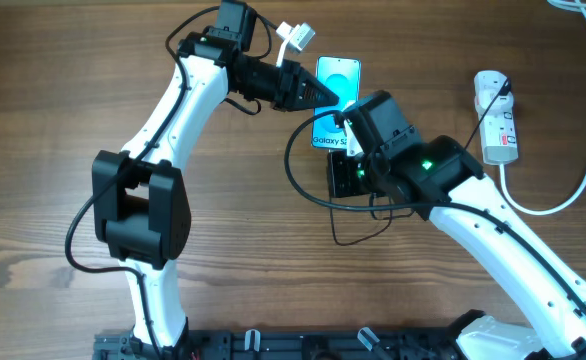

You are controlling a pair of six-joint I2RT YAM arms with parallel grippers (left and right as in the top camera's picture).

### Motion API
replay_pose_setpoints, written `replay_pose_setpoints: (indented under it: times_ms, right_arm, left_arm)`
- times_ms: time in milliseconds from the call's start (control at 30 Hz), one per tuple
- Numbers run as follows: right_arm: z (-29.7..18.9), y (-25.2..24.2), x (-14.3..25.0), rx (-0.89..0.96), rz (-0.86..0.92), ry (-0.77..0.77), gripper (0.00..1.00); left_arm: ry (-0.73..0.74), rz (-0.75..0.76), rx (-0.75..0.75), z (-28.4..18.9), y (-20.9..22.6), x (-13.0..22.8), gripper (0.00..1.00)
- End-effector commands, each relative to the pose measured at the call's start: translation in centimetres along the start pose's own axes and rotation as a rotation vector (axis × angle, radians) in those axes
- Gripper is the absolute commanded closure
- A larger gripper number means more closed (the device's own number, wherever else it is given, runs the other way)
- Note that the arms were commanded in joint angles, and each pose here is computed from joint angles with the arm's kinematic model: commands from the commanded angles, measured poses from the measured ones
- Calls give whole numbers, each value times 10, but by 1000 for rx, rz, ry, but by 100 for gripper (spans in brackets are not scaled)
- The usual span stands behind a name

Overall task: Plug charger to phone and switch on socket
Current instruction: 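Push the plug up into the phone port held by the left gripper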

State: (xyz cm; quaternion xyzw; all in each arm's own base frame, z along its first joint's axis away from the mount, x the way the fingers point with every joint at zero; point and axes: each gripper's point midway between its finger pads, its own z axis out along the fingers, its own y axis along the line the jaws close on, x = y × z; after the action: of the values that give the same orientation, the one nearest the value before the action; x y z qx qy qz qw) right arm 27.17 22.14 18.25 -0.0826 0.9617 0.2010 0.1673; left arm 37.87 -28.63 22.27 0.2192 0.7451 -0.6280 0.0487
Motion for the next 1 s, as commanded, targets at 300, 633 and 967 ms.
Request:
replay_pose_setpoints:
  times_ms: [300, 633, 967]
  right_arm:
    - [-3, 3, -9, -4, 0, -22, 96]
    - [-3, 0, -10, 14, 4, -30, 96]
    - [-3, -6, -12, 43, 5, -40, 96]
  left_arm:
    - [-5, 71, 55, -3, -28, -3, 96]
    - [-5, 71, 55, -3, -28, -3, 96]
    - [-5, 70, 55, -3, -28, -3, 96]
